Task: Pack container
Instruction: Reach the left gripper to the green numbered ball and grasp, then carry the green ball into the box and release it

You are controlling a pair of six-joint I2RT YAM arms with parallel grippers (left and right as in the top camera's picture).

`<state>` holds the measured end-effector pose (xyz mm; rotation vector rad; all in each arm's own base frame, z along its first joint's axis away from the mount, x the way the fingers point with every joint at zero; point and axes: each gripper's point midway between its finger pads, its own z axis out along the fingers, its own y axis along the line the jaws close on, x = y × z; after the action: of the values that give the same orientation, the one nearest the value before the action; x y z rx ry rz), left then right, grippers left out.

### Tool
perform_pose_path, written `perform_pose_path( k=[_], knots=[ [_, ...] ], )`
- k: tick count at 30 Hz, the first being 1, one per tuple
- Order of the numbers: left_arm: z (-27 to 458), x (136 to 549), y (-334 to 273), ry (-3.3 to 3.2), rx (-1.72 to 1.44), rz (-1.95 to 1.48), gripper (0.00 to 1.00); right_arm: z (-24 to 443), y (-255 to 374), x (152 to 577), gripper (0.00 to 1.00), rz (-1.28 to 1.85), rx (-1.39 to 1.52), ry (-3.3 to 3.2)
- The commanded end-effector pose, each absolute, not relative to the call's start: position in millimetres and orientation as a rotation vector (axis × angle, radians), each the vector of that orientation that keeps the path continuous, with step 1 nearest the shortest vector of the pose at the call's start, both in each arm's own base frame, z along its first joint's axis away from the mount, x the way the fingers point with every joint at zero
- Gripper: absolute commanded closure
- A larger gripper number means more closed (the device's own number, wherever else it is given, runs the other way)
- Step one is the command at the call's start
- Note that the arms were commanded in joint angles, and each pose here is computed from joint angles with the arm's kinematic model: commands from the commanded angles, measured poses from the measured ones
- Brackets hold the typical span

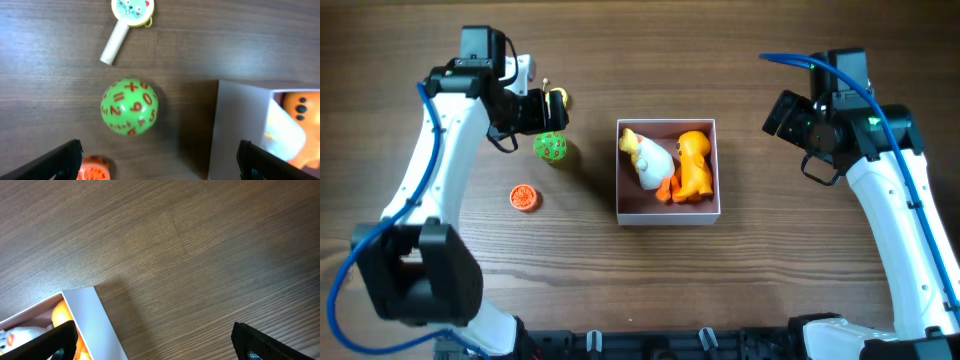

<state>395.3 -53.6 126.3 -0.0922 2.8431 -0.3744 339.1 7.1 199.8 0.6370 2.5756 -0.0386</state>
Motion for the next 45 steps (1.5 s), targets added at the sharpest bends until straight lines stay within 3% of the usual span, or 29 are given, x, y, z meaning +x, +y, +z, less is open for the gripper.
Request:
perform_pose_path(
  k=[1,8,19,23,24,27,30,32,33,38,45],
  knots=[
    [114.4,404.3,-57.5,2.857,-0.078,-0.382,0.0,199.7,3.8,339.9,0.0,-0.065,0.632,2.573],
    [90.1,401.8,-37.6,2.92,-0.106,-0.203,0.02,199.7,3.8,339.9,0.0,-0.065,0.632,2.573],
    [31.5,394.2,-49.6,3.066,-0.072,-0.198,0.01,199.7,3.8,339.9,0.0,-0.065,0.631,2.573],
    [30.0,397.6,-50.6,3.055,-0.067,-0.198,0.05,199.8,3.8,340.0,0.0,-0.065,0.632,2.573],
    [29.9,398.1,-50.6,3.053,-0.067,-0.197,0.12,199.7,3.8,339.9,0.0,-0.065,0.632,2.573],
    [30.0,398.3,-50.7,3.052,-0.067,-0.198,0.46,199.7,3.8,339.9,0.0,-0.065,0.632,2.573],
    [30.0,398.1,-50.7,3.052,-0.067,-0.199,0.55,199.7,3.8,339.9,0.0,-0.065,0.632,2.573],
    [30.0,397.8,-50.7,3.054,-0.067,-0.199,0.77,199.8,3.8,340.0,0.0,-0.065,0.632,2.573],
    [30.0,398.0,-50.7,3.053,-0.067,-0.199,0.94,199.7,3.8,339.9,0.0,-0.065,0.632,2.573],
    [56.7,403.5,-51.2,3.019,-0.065,-0.202,0.96,199.8,3.8,340.0,0.0,-0.065,0.632,2.573],
    [162.4,397.2,-82.3,2.86,0.03,-0.295,0.96,200.0,3.8,340.5,0.0,-0.064,0.632,2.571]
  ],
)
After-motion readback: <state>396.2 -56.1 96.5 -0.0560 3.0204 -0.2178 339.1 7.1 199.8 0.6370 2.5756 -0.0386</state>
